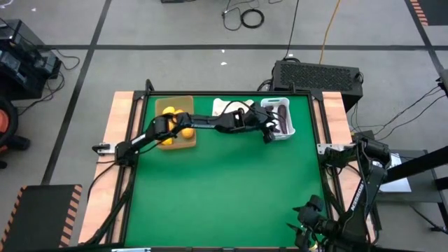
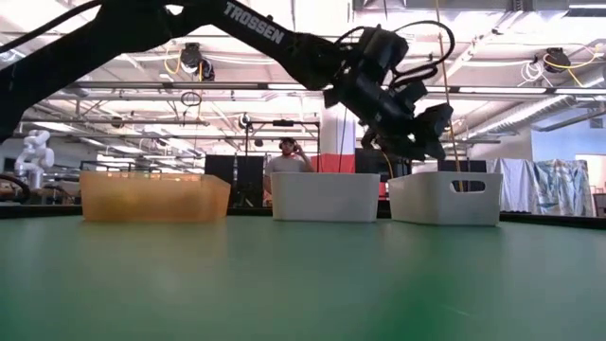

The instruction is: Sort produce into baskets

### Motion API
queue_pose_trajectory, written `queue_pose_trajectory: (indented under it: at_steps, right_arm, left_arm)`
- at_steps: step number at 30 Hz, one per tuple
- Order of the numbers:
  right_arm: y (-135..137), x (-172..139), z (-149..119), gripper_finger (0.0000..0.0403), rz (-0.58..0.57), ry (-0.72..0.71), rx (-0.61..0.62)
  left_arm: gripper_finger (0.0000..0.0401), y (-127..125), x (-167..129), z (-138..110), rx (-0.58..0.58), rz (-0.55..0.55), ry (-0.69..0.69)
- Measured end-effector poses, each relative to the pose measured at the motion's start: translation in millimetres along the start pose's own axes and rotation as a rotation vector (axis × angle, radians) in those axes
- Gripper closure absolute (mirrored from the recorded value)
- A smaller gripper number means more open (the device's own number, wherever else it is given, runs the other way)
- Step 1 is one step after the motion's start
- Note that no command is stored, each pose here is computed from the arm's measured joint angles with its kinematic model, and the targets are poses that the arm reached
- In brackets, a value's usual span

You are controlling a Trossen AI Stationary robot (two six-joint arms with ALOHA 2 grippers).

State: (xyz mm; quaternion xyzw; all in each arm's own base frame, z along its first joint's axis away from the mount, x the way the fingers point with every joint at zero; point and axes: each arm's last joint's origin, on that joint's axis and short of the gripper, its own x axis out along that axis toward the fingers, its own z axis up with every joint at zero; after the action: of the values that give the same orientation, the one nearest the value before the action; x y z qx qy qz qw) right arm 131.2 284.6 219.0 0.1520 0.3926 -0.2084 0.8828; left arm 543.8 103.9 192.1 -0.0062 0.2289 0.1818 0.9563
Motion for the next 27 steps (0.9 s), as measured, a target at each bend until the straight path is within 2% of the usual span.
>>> queue_pose_trajectory:
  at_steps: [3,6,12,17,23,27]
  right_arm:
    - [0,2,2,0.0122,-0.005,0.003,0.008]
    - [0,4,4,0.0122,-0.011,0.004,0.015]
    - [-4,9,12,0.0122,-0.072,-0.002,-0.048]
    - [-8,19,26,0.0122,-0.14,-0.056,-0.078]
    - [-16,33,51,0.0122,-0.242,-0.228,-0.195]
    - [-28,31,68,0.0122,-0.317,-0.254,-0.258]
  left_arm:
    - [0.0185,3,-15,11,0.04,0.0,0.047]
    - [0.0185,9,-45,32,0.096,0.007,0.115]
    - [0.0184,22,-122,61,0.225,0.107,0.322]
    - [0.0184,30,-195,80,0.243,0.16,0.445]
    - [0.0184,38,-278,83,0.221,0.206,0.487]
    - [0.0184,44,-322,65,0.185,0.237,0.464]
